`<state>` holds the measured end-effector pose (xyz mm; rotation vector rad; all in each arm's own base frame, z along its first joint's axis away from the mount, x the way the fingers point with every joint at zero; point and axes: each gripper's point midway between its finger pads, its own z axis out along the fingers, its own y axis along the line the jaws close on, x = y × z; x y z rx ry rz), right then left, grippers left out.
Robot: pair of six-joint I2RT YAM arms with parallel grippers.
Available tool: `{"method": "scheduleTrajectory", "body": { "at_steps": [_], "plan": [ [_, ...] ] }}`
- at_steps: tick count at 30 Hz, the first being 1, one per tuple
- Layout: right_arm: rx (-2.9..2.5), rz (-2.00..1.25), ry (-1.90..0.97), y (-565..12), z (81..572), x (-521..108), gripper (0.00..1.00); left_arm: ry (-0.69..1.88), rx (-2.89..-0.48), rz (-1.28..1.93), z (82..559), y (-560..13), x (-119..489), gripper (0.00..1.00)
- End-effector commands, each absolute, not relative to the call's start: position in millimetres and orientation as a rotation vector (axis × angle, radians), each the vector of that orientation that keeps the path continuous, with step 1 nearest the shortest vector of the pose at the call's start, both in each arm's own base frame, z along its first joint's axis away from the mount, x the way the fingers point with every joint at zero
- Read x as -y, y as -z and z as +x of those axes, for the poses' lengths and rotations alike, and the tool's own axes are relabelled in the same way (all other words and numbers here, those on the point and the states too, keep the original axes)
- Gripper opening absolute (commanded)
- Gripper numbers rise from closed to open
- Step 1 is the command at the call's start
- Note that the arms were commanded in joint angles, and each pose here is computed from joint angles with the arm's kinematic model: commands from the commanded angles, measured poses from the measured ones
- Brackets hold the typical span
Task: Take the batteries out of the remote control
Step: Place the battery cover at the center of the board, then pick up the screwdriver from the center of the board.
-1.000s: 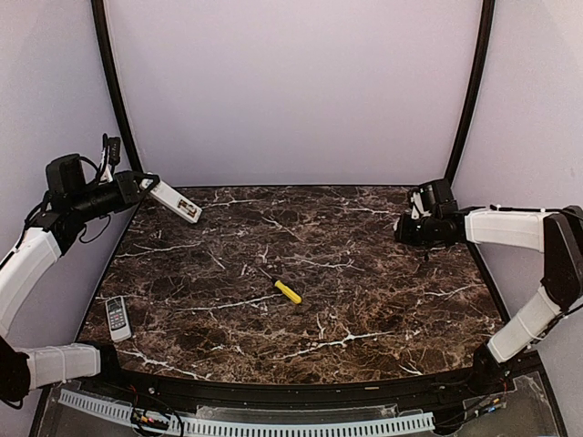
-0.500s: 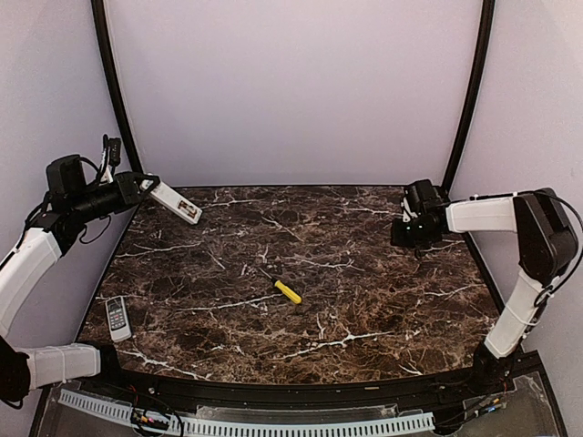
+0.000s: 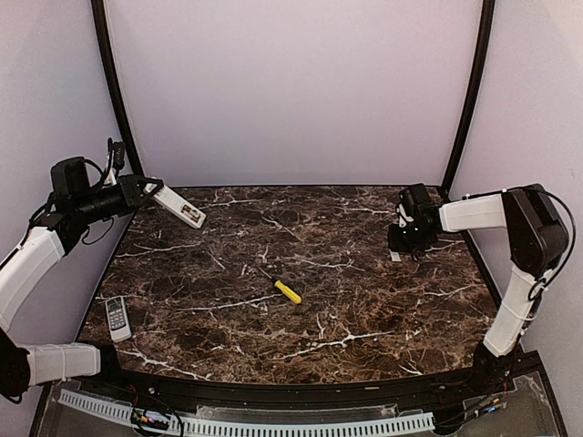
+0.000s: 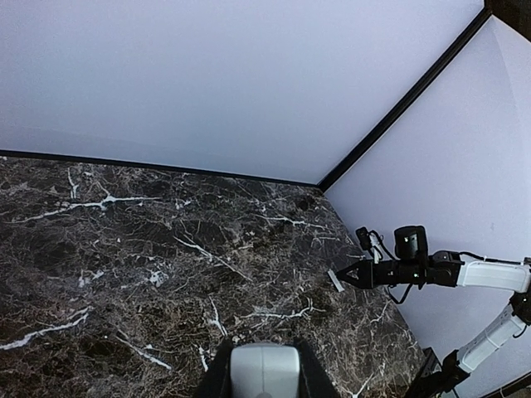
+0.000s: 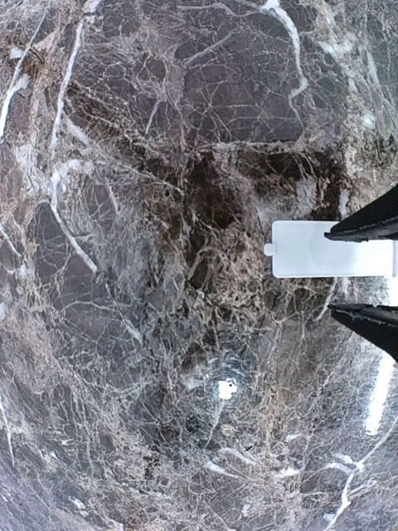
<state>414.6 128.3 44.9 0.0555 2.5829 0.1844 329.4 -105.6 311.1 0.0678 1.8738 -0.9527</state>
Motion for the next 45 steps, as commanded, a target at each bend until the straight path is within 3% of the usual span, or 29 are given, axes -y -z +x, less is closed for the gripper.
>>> {"method": "scheduleTrajectory", "body": {
  "at_steps": [1, 8, 11, 19, 28, 45],
  "plan": [
    [-2.584, 0.065, -0.192, -45, 417, -129, 0.27, 0.984, -1.862, 0.095, 327, -311, 112, 0.00],
    [-2.526, -0.042, -0.287, -78, 411, -155, 0.39, 0.978, -1.866, 0.094, 328, -310, 112, 0.00],
    [-2.457, -0.205, -0.339, -104, 399, -192, 0.46, 0.973, -1.866, 0.092, 329, -309, 111, 0.00],
    [-2.345, -0.508, -0.596, -134, 347, -299, 0.50, 0.991, -1.876, 0.087, 329, -306, 113, 0.00],
    [-2.384, -0.739, -0.689, -107, 297, -380, 0.52, 0.991, -1.876, 0.093, 329, -307, 113, 0.00],
    [-2.484, -0.903, -0.575, -45, 268, -419, 0.50, 1.019, -1.888, 0.122, 327, -304, 125, 0.00]
  ]
}}
